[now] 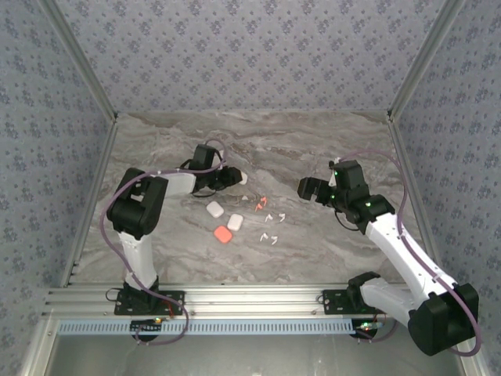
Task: Insert wireless bluetooth earbuds into charging case
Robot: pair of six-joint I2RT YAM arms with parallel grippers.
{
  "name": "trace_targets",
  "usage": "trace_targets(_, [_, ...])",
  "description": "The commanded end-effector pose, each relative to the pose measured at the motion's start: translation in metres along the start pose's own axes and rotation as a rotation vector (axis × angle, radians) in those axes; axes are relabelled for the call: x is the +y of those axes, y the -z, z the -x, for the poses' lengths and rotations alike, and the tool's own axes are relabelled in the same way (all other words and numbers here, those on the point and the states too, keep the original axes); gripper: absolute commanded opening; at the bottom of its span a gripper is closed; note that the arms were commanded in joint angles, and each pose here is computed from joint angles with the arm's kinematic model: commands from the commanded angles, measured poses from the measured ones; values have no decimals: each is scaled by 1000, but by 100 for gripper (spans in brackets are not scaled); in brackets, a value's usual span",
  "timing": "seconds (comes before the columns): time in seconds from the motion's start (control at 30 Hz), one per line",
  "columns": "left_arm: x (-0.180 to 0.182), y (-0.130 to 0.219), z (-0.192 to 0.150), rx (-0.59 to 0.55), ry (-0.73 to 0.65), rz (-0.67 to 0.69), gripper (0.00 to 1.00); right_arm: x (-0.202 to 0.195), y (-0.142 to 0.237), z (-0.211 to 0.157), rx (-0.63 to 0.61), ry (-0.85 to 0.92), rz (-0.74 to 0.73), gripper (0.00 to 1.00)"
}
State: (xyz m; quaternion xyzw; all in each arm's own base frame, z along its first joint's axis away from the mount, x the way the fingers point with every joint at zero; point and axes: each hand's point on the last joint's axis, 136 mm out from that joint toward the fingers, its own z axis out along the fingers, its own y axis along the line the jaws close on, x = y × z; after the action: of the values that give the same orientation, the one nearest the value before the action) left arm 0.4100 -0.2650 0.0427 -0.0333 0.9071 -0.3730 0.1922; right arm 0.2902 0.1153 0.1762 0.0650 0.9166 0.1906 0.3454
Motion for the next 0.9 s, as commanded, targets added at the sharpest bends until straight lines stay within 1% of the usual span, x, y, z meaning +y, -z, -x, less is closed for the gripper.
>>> trace_targets(0.0, [3,-1,8,-9,-4,24,40,-6,1,0,4,9,-29,100])
trace_targets(0.23, [1,13,16,-39,-43,77,51,-9,2,0,6,7,-46,100])
trace_targets(0.3, [-1,20,21,-54,-58,88,56,-8,3,0,9,7,-47,100])
trace_targets(0.37, [-5,31,29,-84,-69,91,63,-7,3,0,13,8,-46,100])
trace_targets(0.4, [-7,36,33,-95,-75,92,64,-6,4,0,14,12,-44,100])
trace_targets(0.63, [-33,95,54,-222,-159,80,72,5,6,-4,36,65,-34,100])
trace_targets(0.73, [-34,123,54,-274,-174,79,77,15,5,-6,52,105,-27,100])
trace_targets(0.87, [-26,159,47,-344,-175,104,82,33,2,-7,79,144,-32,100])
